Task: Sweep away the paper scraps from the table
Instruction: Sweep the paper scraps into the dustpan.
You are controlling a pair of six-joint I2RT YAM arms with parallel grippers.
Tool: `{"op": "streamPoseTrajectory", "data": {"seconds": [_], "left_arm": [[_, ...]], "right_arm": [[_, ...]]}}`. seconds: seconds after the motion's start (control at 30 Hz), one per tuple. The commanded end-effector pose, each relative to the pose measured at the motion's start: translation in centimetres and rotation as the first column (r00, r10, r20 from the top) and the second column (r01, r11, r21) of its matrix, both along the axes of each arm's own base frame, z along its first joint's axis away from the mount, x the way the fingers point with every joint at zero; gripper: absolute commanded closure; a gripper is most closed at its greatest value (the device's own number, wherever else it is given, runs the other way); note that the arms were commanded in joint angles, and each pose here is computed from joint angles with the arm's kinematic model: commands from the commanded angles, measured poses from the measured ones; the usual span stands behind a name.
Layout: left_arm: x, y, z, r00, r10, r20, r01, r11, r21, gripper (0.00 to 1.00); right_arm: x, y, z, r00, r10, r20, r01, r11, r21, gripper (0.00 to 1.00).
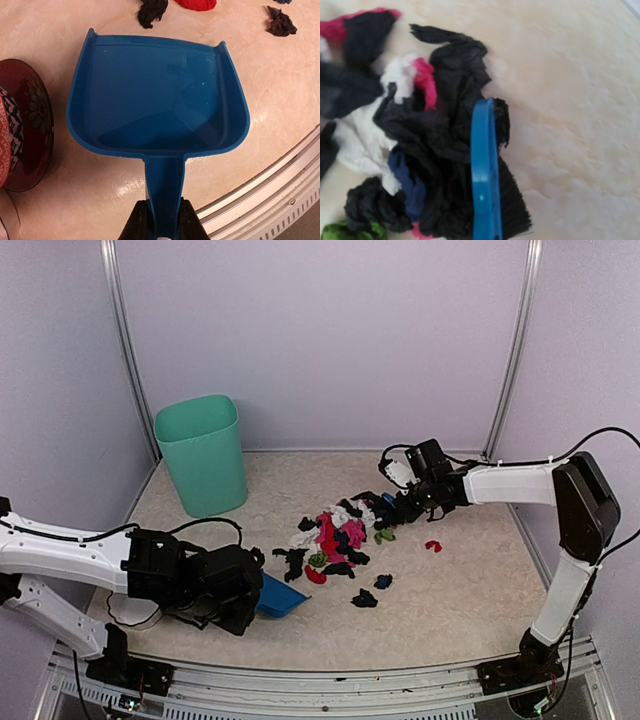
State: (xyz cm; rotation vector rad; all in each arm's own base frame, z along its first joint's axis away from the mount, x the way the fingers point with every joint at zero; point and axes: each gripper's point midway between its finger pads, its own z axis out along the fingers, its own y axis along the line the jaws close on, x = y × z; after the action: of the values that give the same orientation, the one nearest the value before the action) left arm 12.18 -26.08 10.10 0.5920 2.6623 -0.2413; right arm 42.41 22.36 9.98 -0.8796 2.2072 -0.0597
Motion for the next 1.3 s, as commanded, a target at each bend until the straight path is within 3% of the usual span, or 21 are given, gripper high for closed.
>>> {"op": "streamPoseTrajectory", "data": {"seconds": [0.0,0.3,0.63,1.27], "left_arm": [[0.1,-0.1,-1.4,1.000,0.028,0.005,-0.028,0.999,0.027,1.00],[1.2,-0.4,-4.0,1.000,0.031,-0.005,-0.031,0.996,0.080,1.00],[2.4,-1.1,-5.4,0.999,0.011,-0.038,-0.010,0.999,0.034,1.00],[3.7,-2.1,-7.9,0.999,0.016,-0.049,-0.016,1.000,0.005,1.00]], "right_arm": [[-2.5,2.5,-2.2,0.989,0.100,-0.105,-0.100,0.995,0.001,1.00],[-3.9,4.9,-1.6,0.979,0.182,-0.087,-0.184,0.983,-0.012,1.00],[-5.1,7.9,-1.9,0.959,0.274,-0.074,-0.277,0.961,-0.027,1.00],[-12.5,12.8,-1.9,0.890,0.446,-0.095,-0.445,0.895,0.032,1.00]]}}
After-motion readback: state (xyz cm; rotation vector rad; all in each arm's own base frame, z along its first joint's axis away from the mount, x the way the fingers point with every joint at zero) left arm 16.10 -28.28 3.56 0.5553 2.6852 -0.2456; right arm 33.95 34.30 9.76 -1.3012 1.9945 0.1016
